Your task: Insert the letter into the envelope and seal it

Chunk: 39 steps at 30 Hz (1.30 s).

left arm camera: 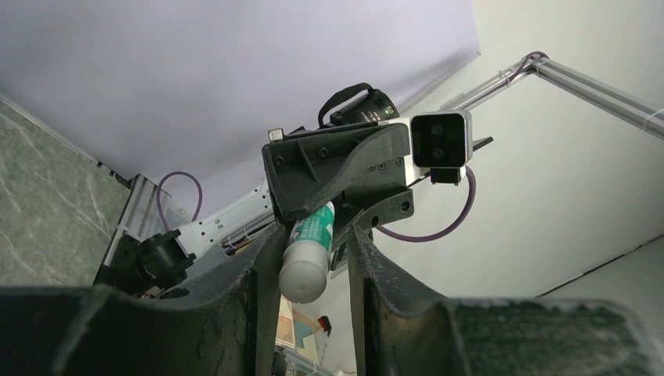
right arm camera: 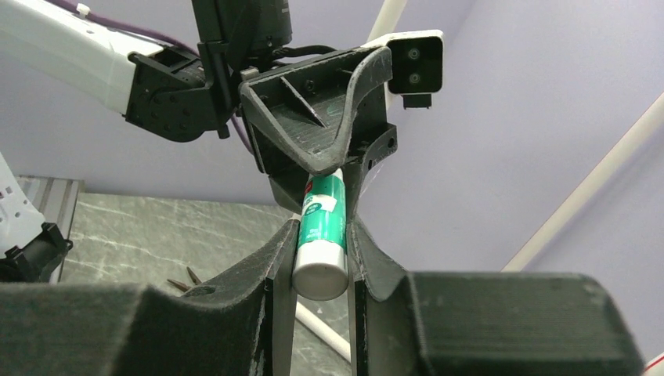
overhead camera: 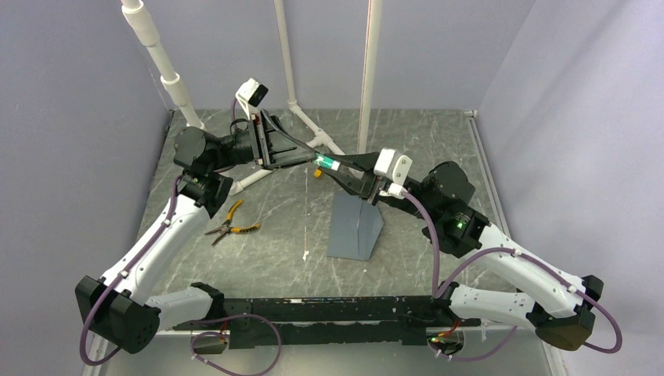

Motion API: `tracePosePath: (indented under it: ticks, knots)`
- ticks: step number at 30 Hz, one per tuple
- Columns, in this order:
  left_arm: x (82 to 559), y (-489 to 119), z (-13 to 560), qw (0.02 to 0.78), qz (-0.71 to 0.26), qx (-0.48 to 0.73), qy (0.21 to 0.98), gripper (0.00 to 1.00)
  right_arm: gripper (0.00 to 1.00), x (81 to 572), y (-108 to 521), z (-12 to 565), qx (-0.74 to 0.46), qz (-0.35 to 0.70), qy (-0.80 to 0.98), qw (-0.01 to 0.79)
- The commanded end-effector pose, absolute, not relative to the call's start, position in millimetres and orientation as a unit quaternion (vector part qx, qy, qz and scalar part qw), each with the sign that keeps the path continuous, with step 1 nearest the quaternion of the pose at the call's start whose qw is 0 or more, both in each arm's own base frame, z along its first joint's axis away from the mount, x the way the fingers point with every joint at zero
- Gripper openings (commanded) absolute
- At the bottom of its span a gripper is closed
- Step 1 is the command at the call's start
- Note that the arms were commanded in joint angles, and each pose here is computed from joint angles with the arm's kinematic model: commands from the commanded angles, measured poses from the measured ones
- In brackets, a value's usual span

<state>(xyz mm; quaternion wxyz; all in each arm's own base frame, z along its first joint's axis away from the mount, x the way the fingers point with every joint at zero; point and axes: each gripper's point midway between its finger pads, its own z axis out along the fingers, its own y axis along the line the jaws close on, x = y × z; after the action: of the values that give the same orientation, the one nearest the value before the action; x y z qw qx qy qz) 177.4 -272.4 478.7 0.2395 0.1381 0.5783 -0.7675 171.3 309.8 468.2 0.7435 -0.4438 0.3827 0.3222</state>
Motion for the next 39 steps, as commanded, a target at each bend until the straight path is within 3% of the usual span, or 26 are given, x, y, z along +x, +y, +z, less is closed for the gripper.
tracePosePath:
  ticks: [1,4,7,10,12,14,21,30,39]
  knots:
    - [157.3,-265.7,491.6,0.249,-0.772,0.179,0.557,0.36,0.02,170.7,298.3,491.8,-0.424,0.326,0.362,0.763]
    - [156.3,-265.7,490.9,0.247,-0.771,0.184,0.557,0.31,0.02,172.6,298.3,493.3,-0.421,0.329,0.362,0.764]
    - [153.6,-263.5,495.0,0.265,-0.772,0.191,0.545,0.15,0.04,171.3,298.7,493.7,-0.419,0.334,0.357,0.765]
    - [151.5,-260.6,506.1,0.281,-0.780,0.191,0.525,0.03,0.37,170.9,298.2,495.5,-0.407,0.341,0.347,0.773]
    - [151.3,-260.1,511.1,0.279,-0.789,0.187,0.515,0.02,0.58,169.1,299.6,495.0,-0.397,0.349,0.327,0.783]
    - [149.3,-257.7,516.7,0.271,-0.803,0.182,0.498,0.02,0.65,167.7,305.3,495.9,-0.394,0.359,0.305,0.790]
    - [152.7,-258.5,515.4,0.245,-0.824,0.164,0.485,0.02,0.62,161.8,319.8,514.3,-0.381,0.387,0.234,0.806]
    - [154.1,-259.9,512.9,0.245,-0.821,0.159,0.491,0.02,0.69,160.6,311.0,522.5,-0.358,0.386,0.221,0.821]
    - [155.1,-262.2,508.1,0.238,-0.820,0.159,0.496,0.03,0.44,164.5,328.2,514.1,-0.408,0.380,0.247,0.793]
